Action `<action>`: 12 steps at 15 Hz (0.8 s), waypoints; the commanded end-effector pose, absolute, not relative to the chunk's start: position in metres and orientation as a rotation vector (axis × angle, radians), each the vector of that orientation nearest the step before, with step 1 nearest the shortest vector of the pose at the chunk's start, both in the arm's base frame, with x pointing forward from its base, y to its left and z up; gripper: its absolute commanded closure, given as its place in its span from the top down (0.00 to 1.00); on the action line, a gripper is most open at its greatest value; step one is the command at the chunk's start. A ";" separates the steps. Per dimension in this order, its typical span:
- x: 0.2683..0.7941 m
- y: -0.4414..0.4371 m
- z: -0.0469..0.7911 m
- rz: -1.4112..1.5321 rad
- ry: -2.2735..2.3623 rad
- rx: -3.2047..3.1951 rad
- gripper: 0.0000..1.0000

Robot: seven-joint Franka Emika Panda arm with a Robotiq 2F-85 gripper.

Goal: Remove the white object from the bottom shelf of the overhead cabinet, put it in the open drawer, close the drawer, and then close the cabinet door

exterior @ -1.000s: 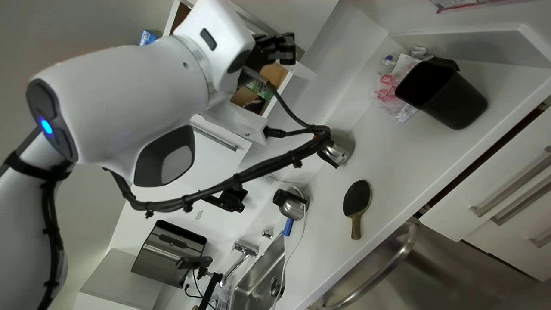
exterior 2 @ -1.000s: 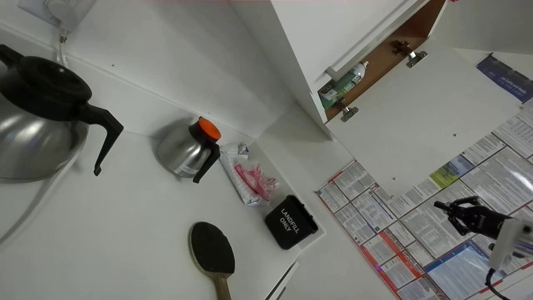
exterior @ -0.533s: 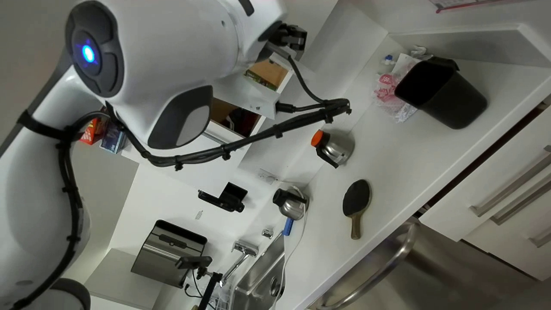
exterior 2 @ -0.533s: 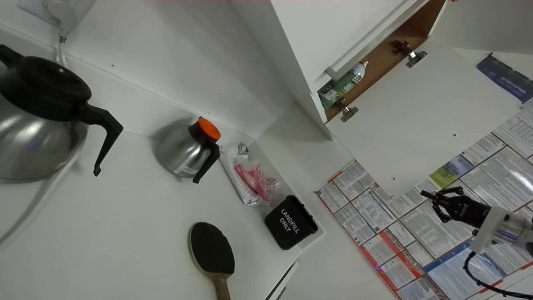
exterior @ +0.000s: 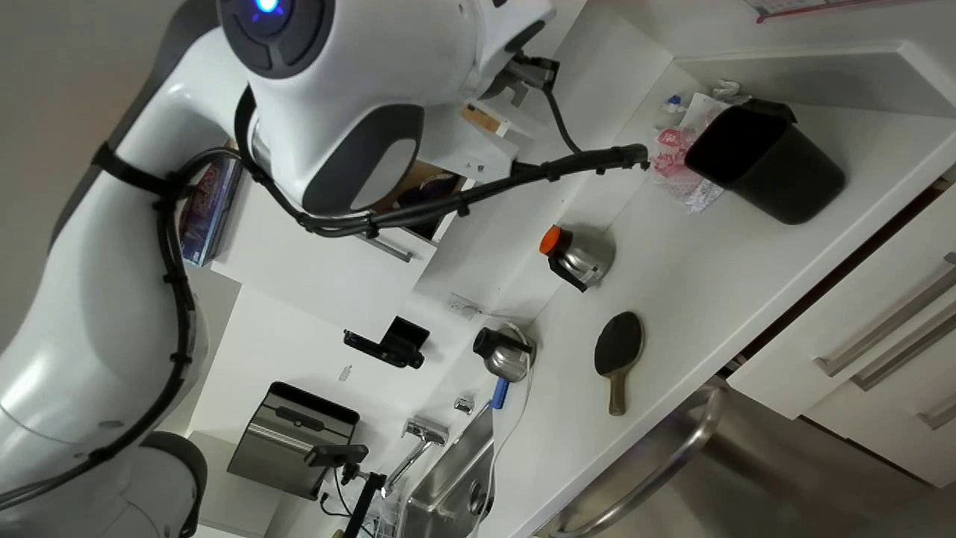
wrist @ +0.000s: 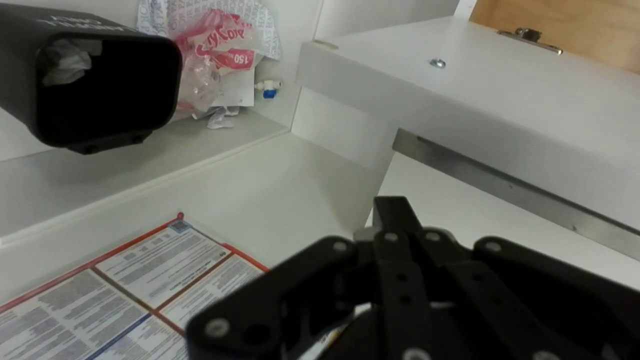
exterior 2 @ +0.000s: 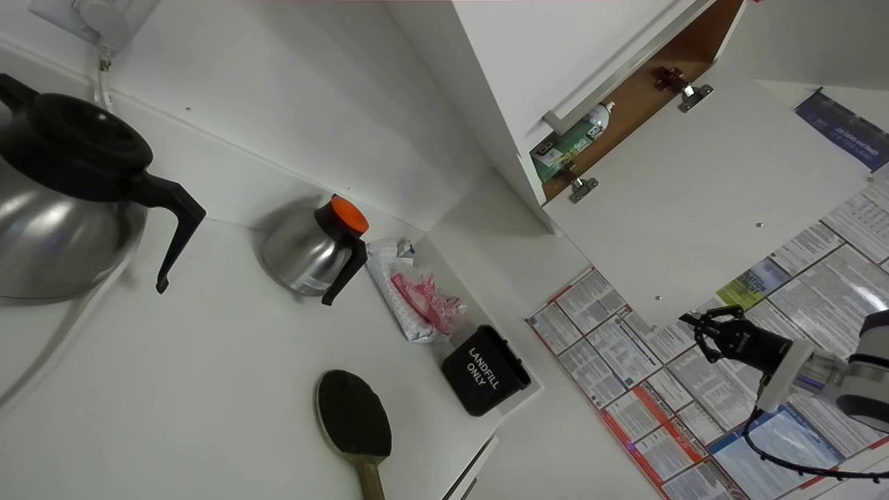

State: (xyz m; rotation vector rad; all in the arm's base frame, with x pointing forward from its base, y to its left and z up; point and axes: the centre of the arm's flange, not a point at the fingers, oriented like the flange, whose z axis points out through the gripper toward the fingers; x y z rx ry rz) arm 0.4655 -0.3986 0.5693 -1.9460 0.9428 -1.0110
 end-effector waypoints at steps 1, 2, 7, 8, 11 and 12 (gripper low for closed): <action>0.489 -0.403 0.566 -0.926 0.843 -1.972 0.00; 0.493 -0.400 0.562 -0.894 0.810 -1.977 0.00; 0.509 -0.386 0.552 -0.754 0.633 -2.016 0.00; 0.509 -0.382 0.553 -0.742 0.598 -2.026 0.00; 0.514 -0.370 0.552 -0.691 0.511 -2.047 0.00; 0.518 -0.362 0.552 -0.678 0.478 -2.050 0.00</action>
